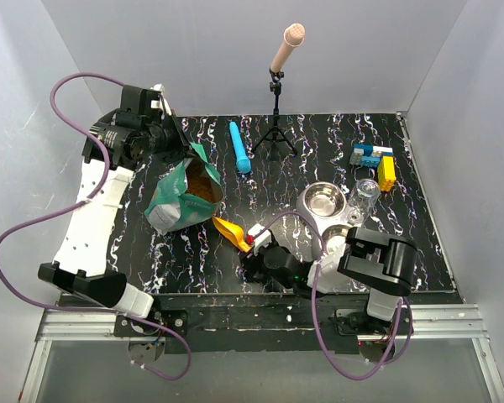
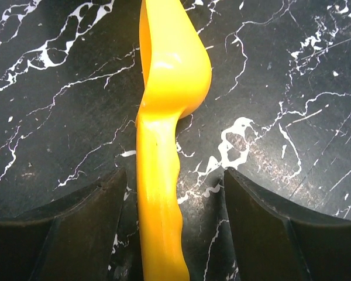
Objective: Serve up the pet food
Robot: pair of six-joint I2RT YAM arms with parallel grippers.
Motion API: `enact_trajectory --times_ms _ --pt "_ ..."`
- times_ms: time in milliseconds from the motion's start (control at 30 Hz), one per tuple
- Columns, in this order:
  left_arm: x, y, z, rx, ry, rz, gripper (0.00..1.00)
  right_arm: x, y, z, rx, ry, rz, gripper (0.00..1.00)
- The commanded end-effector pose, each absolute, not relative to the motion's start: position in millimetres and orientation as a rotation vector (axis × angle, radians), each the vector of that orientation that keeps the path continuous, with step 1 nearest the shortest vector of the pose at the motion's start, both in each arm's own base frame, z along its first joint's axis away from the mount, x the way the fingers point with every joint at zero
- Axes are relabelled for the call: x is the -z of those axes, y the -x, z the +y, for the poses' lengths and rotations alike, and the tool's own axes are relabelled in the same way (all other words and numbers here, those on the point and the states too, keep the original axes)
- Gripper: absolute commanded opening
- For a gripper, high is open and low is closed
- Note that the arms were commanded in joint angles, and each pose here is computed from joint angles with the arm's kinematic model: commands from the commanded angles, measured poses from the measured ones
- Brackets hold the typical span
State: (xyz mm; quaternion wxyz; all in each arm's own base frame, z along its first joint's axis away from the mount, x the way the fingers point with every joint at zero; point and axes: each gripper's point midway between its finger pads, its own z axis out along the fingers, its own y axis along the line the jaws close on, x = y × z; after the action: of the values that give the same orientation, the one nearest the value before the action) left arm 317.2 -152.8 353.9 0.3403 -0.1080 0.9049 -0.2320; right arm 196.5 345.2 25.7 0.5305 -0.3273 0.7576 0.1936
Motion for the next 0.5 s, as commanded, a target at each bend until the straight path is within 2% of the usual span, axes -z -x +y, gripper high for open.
enact_trajectory --times_ms 0,333,467 --pt "-394 -310 -163 0.748 0.242 2.196 0.00 -17 -203 339 -0.393 0.801 1.735 0.74" --pt "-391 -307 -161 0.741 0.212 2.173 0.00 0 -190 329 -0.381 0.815 1.722 0.71" --pt "-390 -303 -161 0.752 0.206 2.165 0.00 9 -182 327 -0.383 0.837 1.741 0.63"
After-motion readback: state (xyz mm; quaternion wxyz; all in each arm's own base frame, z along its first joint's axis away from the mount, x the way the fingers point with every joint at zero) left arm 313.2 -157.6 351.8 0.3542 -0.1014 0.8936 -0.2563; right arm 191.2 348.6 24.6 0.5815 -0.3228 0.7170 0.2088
